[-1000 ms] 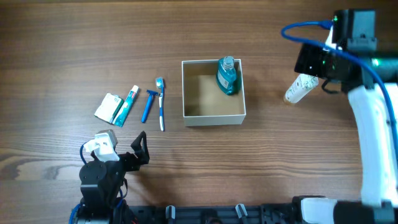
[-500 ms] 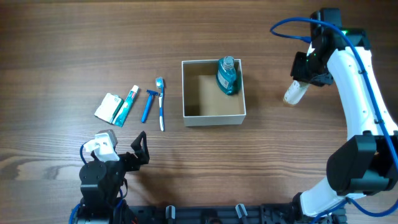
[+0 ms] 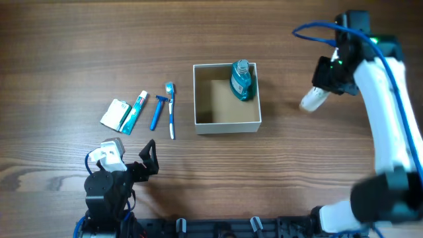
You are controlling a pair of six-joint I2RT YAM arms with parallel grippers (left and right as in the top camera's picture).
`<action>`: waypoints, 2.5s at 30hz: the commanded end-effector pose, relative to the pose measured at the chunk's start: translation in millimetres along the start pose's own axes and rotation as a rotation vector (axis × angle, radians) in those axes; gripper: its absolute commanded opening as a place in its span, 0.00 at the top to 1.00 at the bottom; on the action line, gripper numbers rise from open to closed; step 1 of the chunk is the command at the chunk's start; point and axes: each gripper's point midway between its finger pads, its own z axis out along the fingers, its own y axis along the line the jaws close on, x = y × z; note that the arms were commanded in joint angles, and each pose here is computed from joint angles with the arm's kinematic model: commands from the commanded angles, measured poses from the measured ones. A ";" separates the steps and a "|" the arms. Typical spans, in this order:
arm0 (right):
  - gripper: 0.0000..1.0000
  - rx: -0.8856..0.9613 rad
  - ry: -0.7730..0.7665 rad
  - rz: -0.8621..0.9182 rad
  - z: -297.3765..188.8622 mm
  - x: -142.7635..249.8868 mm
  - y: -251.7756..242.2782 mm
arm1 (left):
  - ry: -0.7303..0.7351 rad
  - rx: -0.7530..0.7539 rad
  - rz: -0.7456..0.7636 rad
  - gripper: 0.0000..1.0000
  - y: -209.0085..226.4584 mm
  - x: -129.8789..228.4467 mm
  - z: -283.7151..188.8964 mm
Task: Pack container
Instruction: 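Grasp the white Pantene tube with the right gripper, then lower the Pantene tube into the box, release, and raise the right gripper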
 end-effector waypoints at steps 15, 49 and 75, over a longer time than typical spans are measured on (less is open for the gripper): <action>0.96 -0.422 -0.263 -0.407 -145.2 82.1 111.3 | 0.014 0.008 -0.008 0.00 0.0 5.5 1.9; 0.38 -0.268 0.040 -0.484 1.0 69.0 175.0 | 0.014 0.008 -0.008 0.00 0.0 5.5 1.9; 0.00 -0.117 -0.139 0.096 -73.2 15.2 0.2 | 0.006 0.044 -0.014 0.00 -6.8 2.8 1.8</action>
